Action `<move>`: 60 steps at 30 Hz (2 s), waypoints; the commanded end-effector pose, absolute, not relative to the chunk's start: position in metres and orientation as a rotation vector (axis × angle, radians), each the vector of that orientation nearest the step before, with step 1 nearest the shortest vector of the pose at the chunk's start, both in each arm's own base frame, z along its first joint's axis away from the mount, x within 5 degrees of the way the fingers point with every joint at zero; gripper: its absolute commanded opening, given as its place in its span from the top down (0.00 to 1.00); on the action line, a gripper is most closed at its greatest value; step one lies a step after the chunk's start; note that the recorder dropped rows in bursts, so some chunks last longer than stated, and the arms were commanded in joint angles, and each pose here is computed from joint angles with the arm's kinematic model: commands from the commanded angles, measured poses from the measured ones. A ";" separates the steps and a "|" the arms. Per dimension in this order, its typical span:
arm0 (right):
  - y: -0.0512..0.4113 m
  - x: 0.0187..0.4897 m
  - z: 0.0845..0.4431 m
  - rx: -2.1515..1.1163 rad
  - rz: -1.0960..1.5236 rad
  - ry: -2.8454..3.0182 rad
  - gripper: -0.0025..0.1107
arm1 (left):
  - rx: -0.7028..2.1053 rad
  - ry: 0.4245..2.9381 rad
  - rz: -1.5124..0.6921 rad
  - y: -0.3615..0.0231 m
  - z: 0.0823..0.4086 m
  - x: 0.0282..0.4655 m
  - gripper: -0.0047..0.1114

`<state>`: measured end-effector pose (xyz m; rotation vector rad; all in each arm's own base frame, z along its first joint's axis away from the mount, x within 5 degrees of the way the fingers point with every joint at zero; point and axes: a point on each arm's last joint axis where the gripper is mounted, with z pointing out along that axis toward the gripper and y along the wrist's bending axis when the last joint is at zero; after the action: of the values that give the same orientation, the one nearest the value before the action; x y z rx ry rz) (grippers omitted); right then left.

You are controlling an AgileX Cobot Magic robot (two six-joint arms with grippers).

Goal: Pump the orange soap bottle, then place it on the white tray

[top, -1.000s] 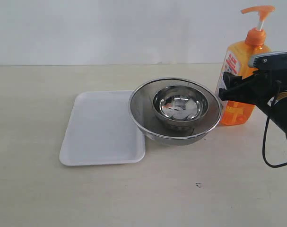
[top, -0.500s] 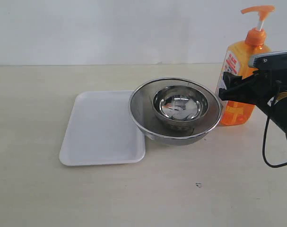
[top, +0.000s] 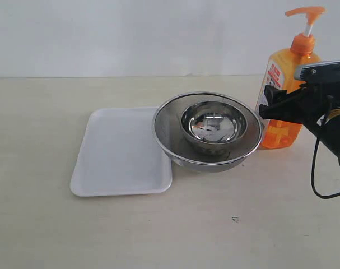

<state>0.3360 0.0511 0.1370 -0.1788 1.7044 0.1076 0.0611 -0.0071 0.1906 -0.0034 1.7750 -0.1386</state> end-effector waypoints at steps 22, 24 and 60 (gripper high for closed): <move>0.050 0.337 0.143 -0.172 0.103 1.658 0.98 | 0.005 1.845 -0.086 -0.004 0.183 0.059 0.92; 0.050 0.337 0.143 -0.172 0.103 1.658 0.98 | 0.015 1.844 -0.078 -0.004 0.183 0.059 0.92; 0.050 0.337 0.143 -0.172 0.103 1.658 0.98 | -0.007 1.797 -0.069 -0.003 0.185 0.055 0.92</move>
<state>0.3360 0.0511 0.1370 -0.1774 1.7046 0.1088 0.0559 -0.0033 0.1865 -0.0052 1.7986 -0.0694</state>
